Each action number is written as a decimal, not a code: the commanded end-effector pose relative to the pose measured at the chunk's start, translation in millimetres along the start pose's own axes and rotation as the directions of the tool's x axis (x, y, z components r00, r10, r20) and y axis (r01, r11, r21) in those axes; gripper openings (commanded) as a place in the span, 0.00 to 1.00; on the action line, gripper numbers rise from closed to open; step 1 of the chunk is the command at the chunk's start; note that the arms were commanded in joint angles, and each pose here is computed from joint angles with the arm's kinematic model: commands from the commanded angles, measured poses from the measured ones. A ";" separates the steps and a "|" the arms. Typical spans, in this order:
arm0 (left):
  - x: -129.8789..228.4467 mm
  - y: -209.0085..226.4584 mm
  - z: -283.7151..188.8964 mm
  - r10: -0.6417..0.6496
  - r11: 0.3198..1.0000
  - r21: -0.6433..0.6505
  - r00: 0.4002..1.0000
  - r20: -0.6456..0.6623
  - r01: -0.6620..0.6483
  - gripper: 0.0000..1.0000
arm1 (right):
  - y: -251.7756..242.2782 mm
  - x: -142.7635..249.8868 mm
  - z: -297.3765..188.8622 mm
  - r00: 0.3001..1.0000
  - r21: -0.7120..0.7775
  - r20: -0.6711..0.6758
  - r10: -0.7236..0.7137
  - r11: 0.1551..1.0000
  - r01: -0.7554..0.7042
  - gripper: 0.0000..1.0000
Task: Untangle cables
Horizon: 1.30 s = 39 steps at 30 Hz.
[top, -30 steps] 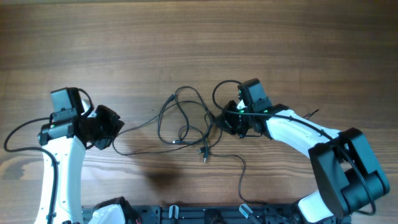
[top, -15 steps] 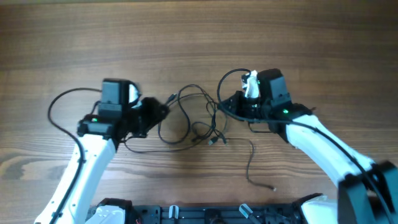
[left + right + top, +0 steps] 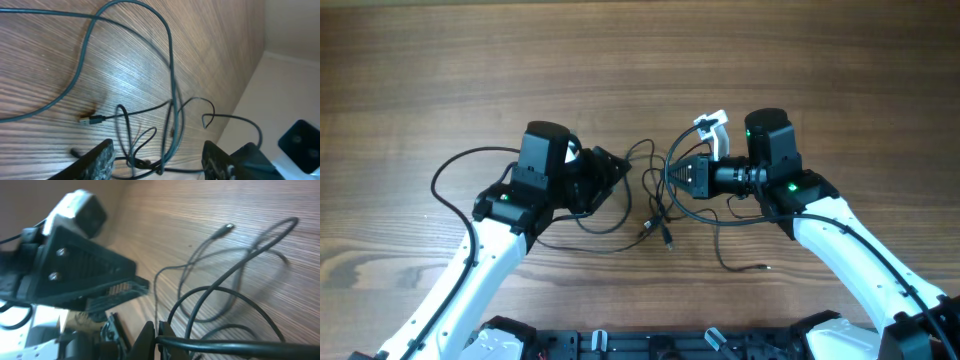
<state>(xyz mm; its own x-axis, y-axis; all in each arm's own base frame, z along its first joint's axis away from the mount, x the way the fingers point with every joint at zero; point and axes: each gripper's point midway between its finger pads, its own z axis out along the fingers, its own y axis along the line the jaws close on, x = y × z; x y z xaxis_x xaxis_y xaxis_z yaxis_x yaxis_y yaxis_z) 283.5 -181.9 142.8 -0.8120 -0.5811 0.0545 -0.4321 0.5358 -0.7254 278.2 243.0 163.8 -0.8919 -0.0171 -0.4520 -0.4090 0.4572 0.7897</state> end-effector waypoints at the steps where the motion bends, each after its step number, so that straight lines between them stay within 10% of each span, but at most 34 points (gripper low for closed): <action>1: 9.7 3.5 15.3 -0.013 1.000 -0.024 0.999 -0.052 0.011 0.74 | 29.4 -0.1 -4.0 0.997 -0.128 -0.020 -0.077 0.989 0.073 0.05; 6: 25.5 1.0 42.9 0.016 1.000 -0.015 0.990 -0.142 -0.018 0.92 | 35.8 2.5 -5.0 0.996 -0.165 -0.034 -0.084 0.983 0.077 0.04; 14: 36.5 8.0 79.1 0.020 1.000 -0.006 0.967 -0.253 -0.022 0.05 | 40.4 4.3 -6.4 0.995 -0.194 -0.043 -0.091 0.978 0.081 0.05; 21: -1.2 58.0 57.7 0.002 0.992 -0.123 0.975 -0.221 -0.030 0.04 | 55.2 -82.8 -105.0 0.967 -0.332 0.239 -0.090 0.928 0.169 0.05; 25: -50.5 108.5 17.7 -0.160 0.970 -0.202 0.979 -0.130 0.132 0.04 | 7.2 -131.1 -202.1 0.840 -0.126 0.532 -0.102 0.972 0.198 0.05; 32: -79.0 147.0 -18.6 -0.259 0.945 -0.220 0.964 -0.056 0.241 0.04 | -67.9 -130.7 -256.7 0.747 0.095 0.657 -0.102 0.994 0.052 0.05; 36: -80.5 159.5 -22.1 -0.233 0.936 -0.279 0.972 -0.032 0.215 0.04 | -125.8 -133.8 -276.6 0.654 0.258 0.754 -0.064 0.944 -0.205 0.05; 39: -85.9 190.4 -34.4 -0.233 0.873 -0.429 0.971 0.054 0.233 0.04 | -196.1 -102.8 -305.5 0.525 0.348 0.851 0.017 0.729 -0.589 0.05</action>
<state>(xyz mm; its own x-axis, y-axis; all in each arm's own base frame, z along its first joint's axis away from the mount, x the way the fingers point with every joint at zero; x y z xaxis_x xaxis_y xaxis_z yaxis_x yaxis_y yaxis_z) 270.0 -39.3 40.4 -0.6764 -0.6847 0.2714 -0.7145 0.5207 -0.4672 389.4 -48.4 220.0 -0.4962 0.6844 -0.5341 -0.0804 0.5763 0.8132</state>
